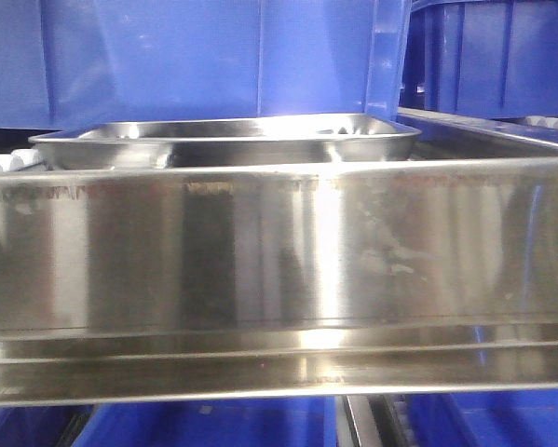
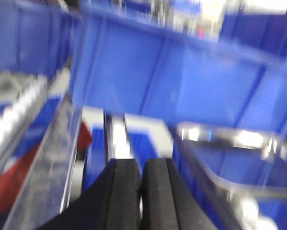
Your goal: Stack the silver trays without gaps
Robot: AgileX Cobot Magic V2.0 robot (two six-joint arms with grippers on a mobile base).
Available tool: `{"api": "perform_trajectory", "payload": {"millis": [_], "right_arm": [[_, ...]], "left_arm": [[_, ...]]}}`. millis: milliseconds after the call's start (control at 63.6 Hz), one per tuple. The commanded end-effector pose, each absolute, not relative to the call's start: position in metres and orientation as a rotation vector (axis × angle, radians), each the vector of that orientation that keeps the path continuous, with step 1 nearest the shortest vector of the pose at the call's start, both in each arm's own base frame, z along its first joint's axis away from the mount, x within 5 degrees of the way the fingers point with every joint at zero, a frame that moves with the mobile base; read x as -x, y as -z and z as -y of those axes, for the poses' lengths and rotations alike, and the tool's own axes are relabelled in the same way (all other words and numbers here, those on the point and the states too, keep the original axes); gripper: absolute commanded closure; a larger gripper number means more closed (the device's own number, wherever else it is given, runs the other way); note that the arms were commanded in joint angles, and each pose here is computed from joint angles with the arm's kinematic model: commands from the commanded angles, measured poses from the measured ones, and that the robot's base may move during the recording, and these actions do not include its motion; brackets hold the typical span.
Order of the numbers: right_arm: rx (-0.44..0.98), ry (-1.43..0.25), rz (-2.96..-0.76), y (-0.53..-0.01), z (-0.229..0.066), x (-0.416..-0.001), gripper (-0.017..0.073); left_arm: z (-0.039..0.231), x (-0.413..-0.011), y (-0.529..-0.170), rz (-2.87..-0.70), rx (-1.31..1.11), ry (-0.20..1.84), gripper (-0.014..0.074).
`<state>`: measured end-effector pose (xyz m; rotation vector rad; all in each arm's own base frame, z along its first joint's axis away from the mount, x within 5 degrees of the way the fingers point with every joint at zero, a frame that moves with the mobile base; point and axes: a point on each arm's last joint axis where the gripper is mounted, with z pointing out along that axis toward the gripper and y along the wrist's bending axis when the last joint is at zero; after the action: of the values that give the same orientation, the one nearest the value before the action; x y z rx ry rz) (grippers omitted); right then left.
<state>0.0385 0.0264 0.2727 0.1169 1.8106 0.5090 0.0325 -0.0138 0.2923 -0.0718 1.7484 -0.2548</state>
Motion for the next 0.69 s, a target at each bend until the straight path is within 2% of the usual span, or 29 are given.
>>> {"api": "perform_trajectory", "payload": {"millis": [0, 79, 205, 330, 519, 676], "right_arm": [[-0.005, -0.419, -1.898, -0.284, -0.027, -0.044, 0.0629], [0.066, -0.383, -1.944, -0.297, -0.027, -0.049, 0.0629], [0.091, -0.361, -1.954, -0.317, -0.026, -0.060, 0.0637], [0.137, -0.420, -1.962, -0.339, -0.032, -0.072, 0.0637], [0.320, -0.438, -1.961, -0.382, -0.042, -0.085, 0.0637], [0.295, -0.462, -2.078, -0.389, -0.051, -0.113, 0.0637]], "left_arm": [[0.015, -0.036, -0.298, -1.803, 0.043, 0.256, 0.0588], [0.017, -0.038, -0.303, -1.789, 0.020, 0.286, 0.0588], [0.024, -0.042, -0.307, -1.786, -0.034, 0.380, 0.0589], [0.026, -0.045, -0.316, -1.726, -0.042, 0.448, 0.0589], [0.027, -0.046, -0.343, -1.707, -0.104, 0.431, 0.0589], [0.030, -0.053, -0.356, -1.749, -0.122, 0.454, 0.0592]]}}
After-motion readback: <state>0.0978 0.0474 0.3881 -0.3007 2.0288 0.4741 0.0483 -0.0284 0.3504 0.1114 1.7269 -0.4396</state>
